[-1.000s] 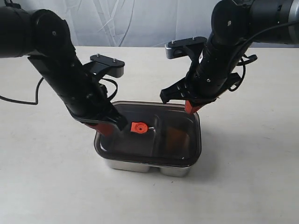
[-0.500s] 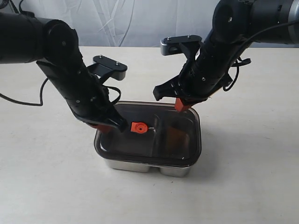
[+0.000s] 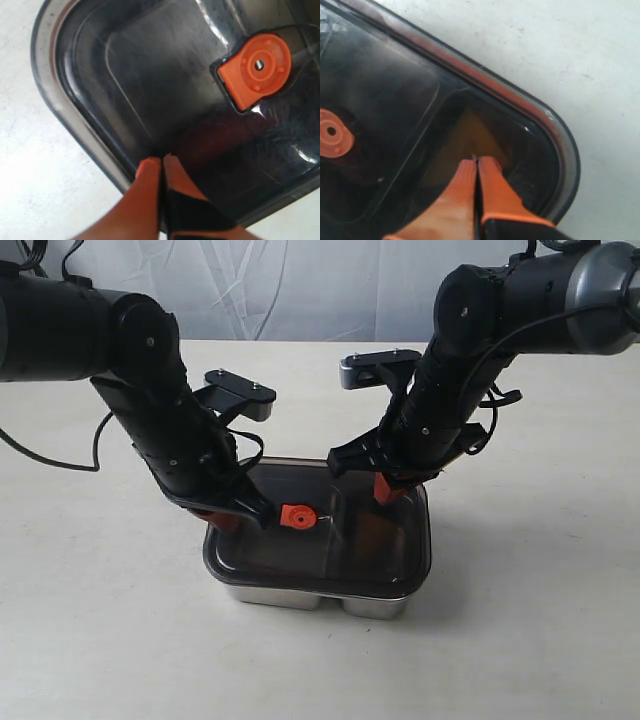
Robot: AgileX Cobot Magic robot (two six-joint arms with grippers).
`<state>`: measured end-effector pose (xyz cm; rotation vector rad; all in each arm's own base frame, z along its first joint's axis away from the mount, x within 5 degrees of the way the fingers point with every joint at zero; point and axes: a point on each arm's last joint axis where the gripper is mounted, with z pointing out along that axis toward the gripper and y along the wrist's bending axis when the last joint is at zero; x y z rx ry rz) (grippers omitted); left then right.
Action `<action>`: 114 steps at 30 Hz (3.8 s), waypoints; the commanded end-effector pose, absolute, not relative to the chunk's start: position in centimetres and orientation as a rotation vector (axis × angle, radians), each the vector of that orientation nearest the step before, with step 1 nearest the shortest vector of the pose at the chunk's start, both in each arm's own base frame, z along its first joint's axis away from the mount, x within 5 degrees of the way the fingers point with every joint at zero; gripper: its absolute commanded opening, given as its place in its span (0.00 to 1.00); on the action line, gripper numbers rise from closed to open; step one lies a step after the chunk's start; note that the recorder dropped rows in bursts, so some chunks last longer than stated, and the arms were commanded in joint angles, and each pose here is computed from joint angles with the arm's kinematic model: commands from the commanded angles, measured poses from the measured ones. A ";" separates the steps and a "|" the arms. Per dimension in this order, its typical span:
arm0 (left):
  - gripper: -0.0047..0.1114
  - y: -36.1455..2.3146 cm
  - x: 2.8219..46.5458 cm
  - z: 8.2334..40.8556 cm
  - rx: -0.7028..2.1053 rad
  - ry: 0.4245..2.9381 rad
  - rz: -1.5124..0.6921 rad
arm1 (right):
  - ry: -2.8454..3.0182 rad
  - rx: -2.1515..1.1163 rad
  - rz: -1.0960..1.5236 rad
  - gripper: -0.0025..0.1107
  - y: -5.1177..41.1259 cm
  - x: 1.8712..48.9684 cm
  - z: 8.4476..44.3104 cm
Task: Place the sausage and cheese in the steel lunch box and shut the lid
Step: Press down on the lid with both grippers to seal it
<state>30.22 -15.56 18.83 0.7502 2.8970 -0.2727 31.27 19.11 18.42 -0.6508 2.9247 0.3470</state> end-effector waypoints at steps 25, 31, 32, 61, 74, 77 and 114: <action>0.04 -13.8 36.2 19.7 0.534 2.645 -0.123 | 2.908 -0.659 0.342 0.01 18.7 31.0 19.3; 0.04 -13.8 35.6 19.4 0.541 2.713 -0.130 | 2.906 -0.661 0.342 0.01 18.7 30.9 19.5; 0.04 -13.8 35.6 19.4 0.541 2.715 -0.130 | 2.906 -0.661 0.342 0.01 18.7 30.9 19.5; 0.04 -15.3 34.7 19.3 0.633 2.732 -0.169 | 2.843 -0.651 0.362 0.01 18.4 30.4 21.9; 0.04 -14.5 34.4 22.2 0.643 2.635 -0.095 | 2.820 -0.654 0.323 0.01 18.3 30.8 21.8; 0.04 -14.2 33.9 24.0 0.620 2.596 -0.092 | 2.841 -0.672 0.298 0.01 18.2 30.8 21.3; 0.04 -15.2 32.0 17.8 0.699 2.877 -0.295 | 2.986 -0.689 0.237 0.01 18.1 30.9 18.1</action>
